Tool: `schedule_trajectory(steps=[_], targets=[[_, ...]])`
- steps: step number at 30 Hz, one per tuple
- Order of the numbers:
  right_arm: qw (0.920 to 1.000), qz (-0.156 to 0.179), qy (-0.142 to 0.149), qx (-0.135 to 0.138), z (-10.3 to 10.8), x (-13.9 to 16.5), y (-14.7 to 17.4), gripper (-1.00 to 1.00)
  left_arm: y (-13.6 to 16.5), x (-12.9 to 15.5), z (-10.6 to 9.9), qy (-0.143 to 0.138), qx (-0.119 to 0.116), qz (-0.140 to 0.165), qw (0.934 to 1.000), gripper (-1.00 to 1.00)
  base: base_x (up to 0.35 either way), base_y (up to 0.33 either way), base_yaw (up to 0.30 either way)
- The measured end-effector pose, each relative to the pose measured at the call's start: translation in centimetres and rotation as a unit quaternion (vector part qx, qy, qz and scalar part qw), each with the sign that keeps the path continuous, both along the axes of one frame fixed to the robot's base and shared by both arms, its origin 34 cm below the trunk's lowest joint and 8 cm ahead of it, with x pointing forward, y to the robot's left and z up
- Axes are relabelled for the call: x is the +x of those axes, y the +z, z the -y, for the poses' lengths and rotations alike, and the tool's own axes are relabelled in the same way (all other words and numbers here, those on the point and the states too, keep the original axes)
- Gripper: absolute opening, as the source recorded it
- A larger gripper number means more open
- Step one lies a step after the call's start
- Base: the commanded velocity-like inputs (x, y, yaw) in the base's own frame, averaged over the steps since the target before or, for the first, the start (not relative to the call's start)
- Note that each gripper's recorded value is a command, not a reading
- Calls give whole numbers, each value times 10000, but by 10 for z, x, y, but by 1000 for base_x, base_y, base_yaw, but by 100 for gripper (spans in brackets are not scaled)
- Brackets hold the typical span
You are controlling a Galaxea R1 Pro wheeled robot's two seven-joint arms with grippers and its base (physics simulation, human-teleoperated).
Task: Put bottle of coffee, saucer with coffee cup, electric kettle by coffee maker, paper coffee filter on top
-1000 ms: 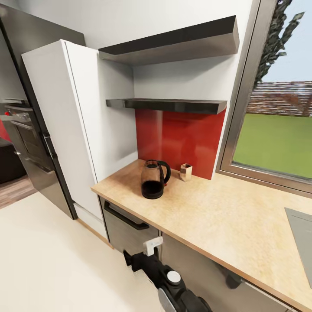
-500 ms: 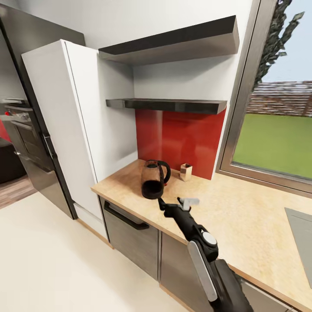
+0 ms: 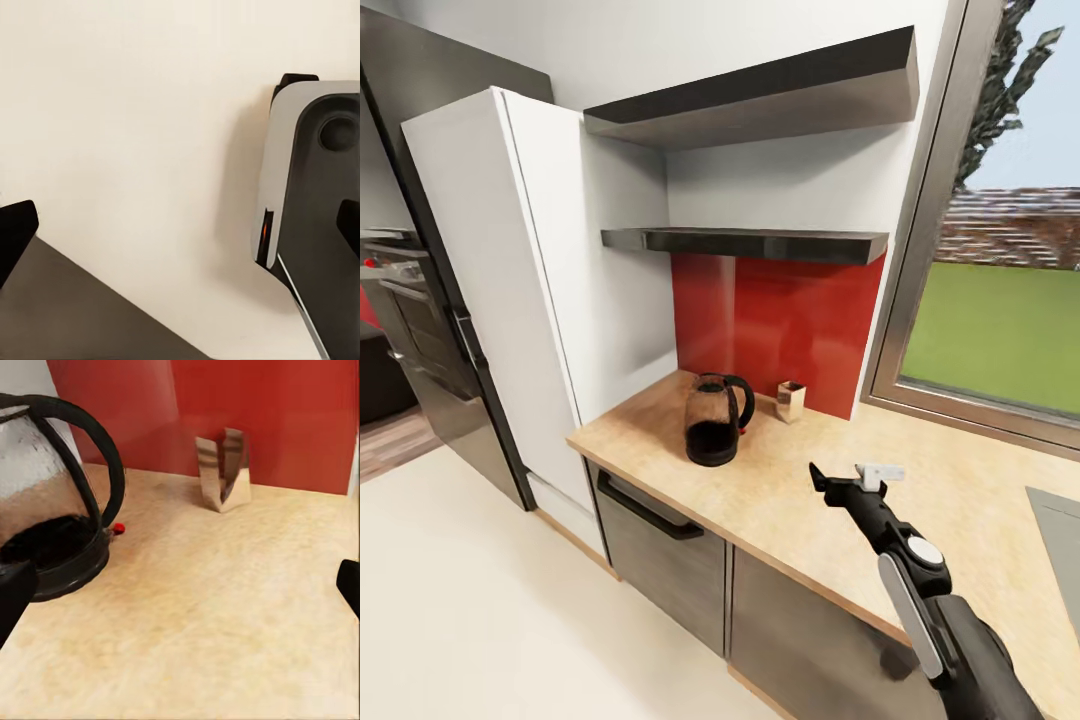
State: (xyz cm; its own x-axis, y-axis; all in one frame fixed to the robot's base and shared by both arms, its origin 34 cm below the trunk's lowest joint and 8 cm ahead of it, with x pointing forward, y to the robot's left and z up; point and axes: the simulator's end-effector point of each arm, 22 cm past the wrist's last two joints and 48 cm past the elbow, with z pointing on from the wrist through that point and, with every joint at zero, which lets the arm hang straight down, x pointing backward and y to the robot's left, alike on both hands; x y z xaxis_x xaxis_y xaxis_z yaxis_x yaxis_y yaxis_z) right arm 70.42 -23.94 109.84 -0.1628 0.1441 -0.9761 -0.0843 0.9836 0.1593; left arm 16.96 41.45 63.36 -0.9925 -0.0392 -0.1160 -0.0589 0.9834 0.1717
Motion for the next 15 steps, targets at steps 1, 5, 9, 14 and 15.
schedule_trajectory(steps=[1, 5, 9, 14, 15], targets=[[10000, -13, -13, -19, 2, 0, -1, 100, 0, 0, 0, 1, 0, 0, 10000, 100, 301, 48, 0], [10000, -32, -30, -46, 5, 0, -4, 100, 0, 0, 0, 4, 1, 1, 10000, 100, 317, 81, 0], [10000, -45, -17, -67, 4, 0, -5, 100, 0, 0, 0, 2, 2, 1, 10000, 100, 325, 99, 0], [10000, -51, -3, -75, 3, 0, -5, 100, 0, 0, 1, 3, -6, 1, 10000, 100, 325, 99, 0], [10000, -52, -2, -77, 3, 0, -6, 100, 0, 0, 1, 3, -6, 1, 10000, 100, 325, 105, 0]])
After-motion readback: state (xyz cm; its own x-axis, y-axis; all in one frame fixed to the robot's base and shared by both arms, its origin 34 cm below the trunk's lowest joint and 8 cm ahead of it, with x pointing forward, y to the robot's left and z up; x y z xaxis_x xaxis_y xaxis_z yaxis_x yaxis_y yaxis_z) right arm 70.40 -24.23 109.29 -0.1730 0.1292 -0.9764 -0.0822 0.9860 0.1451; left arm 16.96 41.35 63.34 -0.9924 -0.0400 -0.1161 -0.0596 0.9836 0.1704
